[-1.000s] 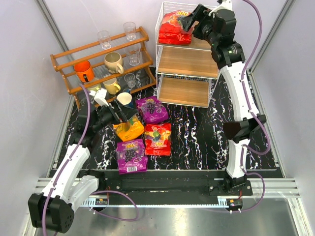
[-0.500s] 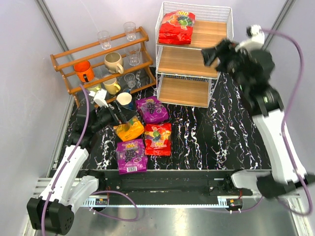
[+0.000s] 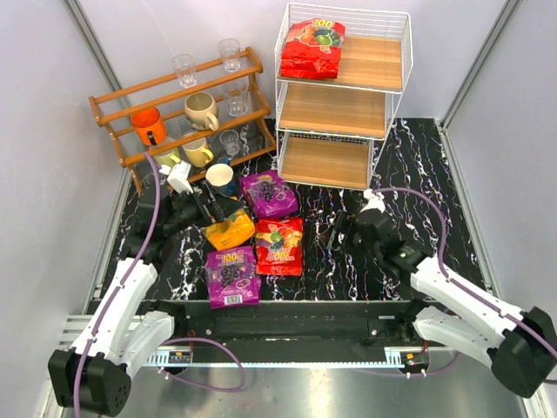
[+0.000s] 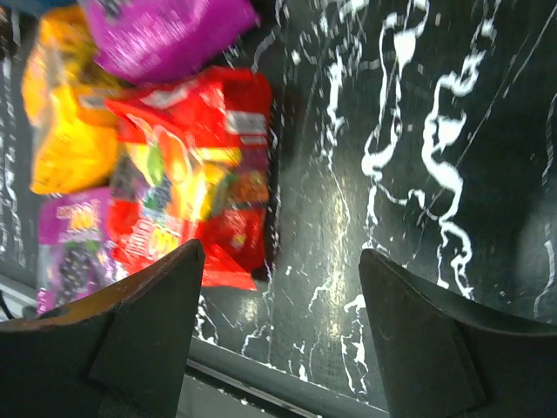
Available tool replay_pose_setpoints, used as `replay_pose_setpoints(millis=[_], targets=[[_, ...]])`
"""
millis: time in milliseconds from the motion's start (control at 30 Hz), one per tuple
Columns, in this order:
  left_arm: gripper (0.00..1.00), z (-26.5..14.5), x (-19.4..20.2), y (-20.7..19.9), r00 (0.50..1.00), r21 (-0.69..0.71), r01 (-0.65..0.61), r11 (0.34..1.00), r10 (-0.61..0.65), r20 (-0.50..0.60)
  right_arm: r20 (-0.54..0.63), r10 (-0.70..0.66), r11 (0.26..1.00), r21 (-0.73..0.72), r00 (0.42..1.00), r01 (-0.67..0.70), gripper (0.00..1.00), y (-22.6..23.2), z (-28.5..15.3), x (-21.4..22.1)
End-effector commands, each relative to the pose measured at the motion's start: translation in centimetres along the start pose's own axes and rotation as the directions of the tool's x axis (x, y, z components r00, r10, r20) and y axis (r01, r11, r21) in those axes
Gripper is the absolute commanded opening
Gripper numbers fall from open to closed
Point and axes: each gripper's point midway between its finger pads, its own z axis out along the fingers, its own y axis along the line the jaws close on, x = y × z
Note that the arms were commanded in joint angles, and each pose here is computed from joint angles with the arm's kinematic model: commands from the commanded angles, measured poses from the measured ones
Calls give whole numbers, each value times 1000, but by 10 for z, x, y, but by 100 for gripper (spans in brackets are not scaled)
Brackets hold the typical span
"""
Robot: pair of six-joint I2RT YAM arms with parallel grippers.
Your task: Place and organize the candy bags onto the shelf
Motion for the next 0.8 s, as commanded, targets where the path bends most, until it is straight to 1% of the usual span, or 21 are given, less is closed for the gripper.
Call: replay_pose_setpoints(millis=[0,100,133,167,233,300,500,633,767], targets=[[98,-2,-1,0,1000,0,-20,1000,20,18,72,95,986,-142,993,-85,81,35,16,-3],[98,-1,3,3,1000,-4,-22,1000,22,7,38,109,978,-183,993,-100,82,44,32,11],[98,0,4,4,1000,-6,-22,1000,22,5,51,119,970,-220,992,-105,82,53,34,8],[98,0,5,5,1000,-7,-22,1000,22,2,19,121,969,-217,992,-115,82,52,41,19],[97,0,7,7,1000,-11,-19,1000,19,-3,-1,119,965,-238,993,-115,82,61,50,30],[97,1,7,8,1000,-12,-20,1000,20,-4,-16,126,963,-236,992,-126,82,64,57,37],[97,1,7,7,1000,-9,-21,1000,21,-10,-57,151,975,-159,987,-159,81,62,89,64],[97,0,8,7,1000,-7,-24,1000,24,-13,-91,154,981,-106,984,-163,77,54,107,82],[97,0,10,8,1000,-11,-24,1000,24,-18,-126,153,975,-141,980,-170,72,60,114,93]])
